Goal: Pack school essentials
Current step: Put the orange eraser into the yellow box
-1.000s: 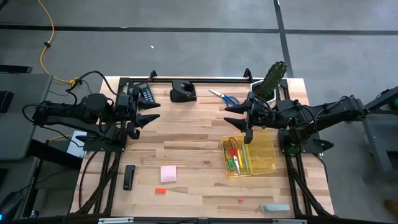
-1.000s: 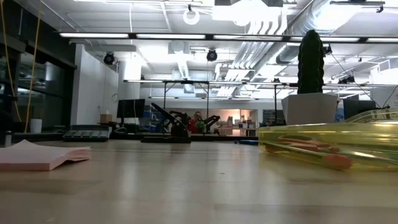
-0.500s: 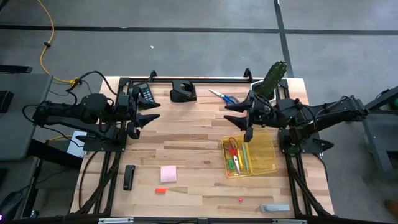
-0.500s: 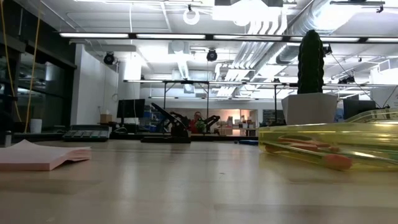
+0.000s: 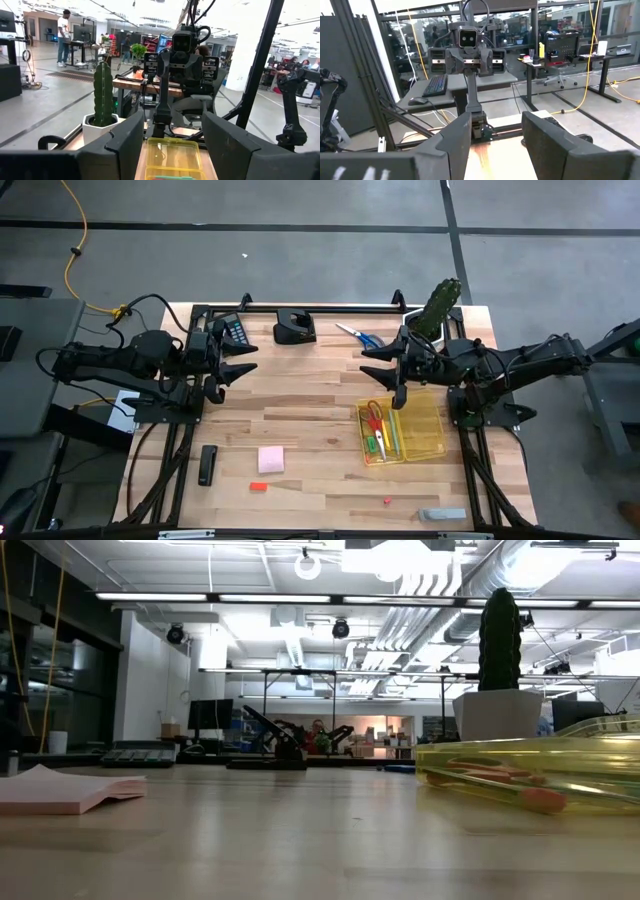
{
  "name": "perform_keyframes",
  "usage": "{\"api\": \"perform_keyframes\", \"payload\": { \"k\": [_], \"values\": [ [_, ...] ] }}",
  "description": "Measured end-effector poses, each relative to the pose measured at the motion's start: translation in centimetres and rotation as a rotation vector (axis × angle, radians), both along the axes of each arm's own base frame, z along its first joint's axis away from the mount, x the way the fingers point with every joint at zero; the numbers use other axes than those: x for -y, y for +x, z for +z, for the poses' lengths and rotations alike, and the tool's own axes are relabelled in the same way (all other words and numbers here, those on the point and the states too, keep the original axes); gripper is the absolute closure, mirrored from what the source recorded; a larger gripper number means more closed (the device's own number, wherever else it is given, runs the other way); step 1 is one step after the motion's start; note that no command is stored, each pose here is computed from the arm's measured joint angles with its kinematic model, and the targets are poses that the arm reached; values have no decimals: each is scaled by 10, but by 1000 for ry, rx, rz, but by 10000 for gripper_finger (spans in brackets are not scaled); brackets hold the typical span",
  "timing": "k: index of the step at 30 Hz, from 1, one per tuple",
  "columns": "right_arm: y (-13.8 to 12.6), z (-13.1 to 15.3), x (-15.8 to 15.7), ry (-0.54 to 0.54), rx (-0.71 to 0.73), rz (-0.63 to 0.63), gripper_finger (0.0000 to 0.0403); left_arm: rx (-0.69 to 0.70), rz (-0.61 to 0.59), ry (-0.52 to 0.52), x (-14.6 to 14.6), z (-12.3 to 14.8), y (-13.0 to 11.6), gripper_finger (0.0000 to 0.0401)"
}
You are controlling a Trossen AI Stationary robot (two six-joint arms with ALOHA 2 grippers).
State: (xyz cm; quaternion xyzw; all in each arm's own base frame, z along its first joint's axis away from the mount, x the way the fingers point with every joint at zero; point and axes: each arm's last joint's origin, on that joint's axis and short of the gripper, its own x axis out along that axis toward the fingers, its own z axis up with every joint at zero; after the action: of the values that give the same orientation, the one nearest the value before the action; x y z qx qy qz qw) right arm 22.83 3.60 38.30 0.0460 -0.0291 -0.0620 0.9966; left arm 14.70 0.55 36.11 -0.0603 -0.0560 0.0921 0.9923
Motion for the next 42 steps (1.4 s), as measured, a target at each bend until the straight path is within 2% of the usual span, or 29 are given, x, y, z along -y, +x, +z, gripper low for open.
{"api": "perform_keyframes", "payload": {
  "k": [42],
  "values": [
    [0,0,0,1,3,0,236,1,1,11,0,0,0,213]
  ]
}}
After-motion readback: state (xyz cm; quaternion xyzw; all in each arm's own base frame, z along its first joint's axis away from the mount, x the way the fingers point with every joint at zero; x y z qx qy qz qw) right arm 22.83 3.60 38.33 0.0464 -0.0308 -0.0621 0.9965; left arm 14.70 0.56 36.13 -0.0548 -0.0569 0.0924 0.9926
